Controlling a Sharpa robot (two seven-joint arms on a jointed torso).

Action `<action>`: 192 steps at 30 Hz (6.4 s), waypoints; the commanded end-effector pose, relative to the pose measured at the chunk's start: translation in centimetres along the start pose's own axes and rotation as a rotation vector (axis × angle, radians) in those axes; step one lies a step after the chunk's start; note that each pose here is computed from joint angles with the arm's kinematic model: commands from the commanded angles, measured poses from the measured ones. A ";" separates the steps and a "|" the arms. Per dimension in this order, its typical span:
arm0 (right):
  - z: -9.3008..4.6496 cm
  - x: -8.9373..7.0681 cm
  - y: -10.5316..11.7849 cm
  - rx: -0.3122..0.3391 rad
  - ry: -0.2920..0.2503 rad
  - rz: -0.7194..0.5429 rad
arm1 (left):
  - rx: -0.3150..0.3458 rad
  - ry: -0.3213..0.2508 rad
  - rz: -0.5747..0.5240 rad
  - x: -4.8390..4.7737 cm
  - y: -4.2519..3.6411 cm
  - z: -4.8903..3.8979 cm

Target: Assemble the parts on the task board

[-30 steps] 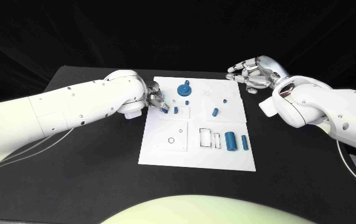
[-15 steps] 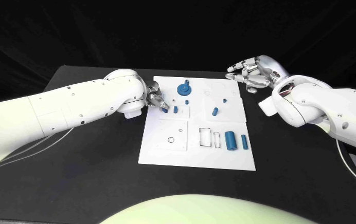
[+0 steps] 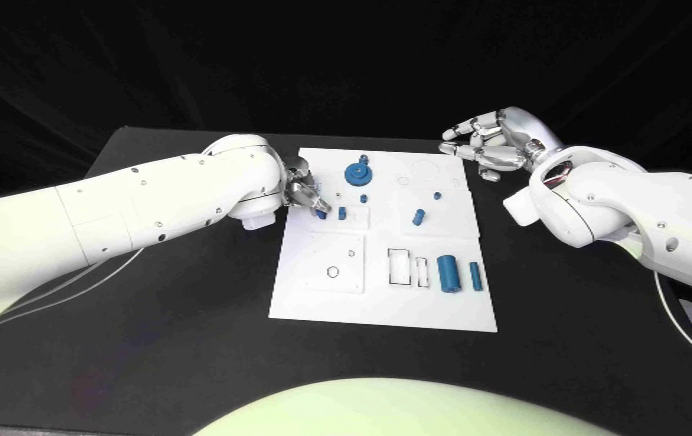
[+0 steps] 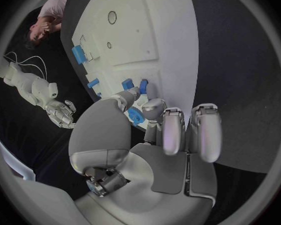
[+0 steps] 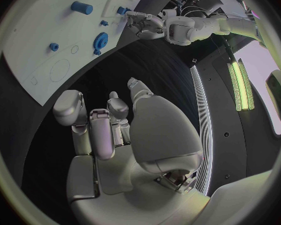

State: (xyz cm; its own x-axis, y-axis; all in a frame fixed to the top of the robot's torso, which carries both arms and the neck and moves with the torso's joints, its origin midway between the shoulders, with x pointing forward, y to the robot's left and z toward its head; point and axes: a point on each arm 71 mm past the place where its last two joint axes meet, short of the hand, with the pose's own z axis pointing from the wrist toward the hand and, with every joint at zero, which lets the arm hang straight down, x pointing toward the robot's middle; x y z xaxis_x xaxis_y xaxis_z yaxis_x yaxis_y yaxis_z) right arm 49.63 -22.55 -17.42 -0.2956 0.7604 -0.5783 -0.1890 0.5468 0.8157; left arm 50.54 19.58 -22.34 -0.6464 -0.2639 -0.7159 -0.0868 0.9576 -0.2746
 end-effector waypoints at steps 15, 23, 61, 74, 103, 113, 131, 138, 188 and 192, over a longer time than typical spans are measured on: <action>-0.1 0.1 0.1 -0.009 0.008 -0.001 | -0.015 0.015 0.006 0.19 0.05 0.05; -0.1 0.1 0.1 -0.009 0.009 -0.001 | -0.018 0.022 0.010 0.22 0.09 0.05; 0.0 0.2 0.1 -0.011 0.011 -0.001 | 0.003 0.027 0.001 0.37 -0.41 -0.02; 0.1 0.2 0.1 -0.011 0.013 -0.001 | 0.003 0.030 0.000 0.40 -0.44 -0.01; 0.1 0.3 0.2 -0.012 0.013 0.000 | -0.007 0.021 -0.023 0.22 -0.24 0.11; 0.2 0.3 0.2 -0.012 0.013 0.000 | -0.003 0.015 -0.028 0.20 -0.38 0.10; 0.2 0.3 0.2 -0.012 0.015 0.000 | -0.006 0.016 -0.027 0.14 -0.53 0.15; 0.2 0.3 0.2 -0.011 0.015 0.000 | -0.012 0.021 -0.024 0.12 -0.39 0.15; 0.5 -0.2 -0.3 -0.007 -0.006 -0.003 | 0.525 -0.282 -0.262 -3.37 -4.36 -2.58; 0.6 0.0 -0.3 -0.008 -0.003 -0.002 | 0.578 -0.317 -0.138 -2.64 -5.70 -2.21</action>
State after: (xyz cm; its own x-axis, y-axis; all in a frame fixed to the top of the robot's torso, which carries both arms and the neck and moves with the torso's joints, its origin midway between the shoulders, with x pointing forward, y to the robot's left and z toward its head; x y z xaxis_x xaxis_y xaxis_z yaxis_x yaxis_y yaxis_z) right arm 50.30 -22.71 -17.63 -0.2836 0.7621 -0.5821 -0.1854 0.5520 0.8130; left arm 51.03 15.77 -18.35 -0.4756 -0.5272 -0.7042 0.1601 0.7352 -0.6586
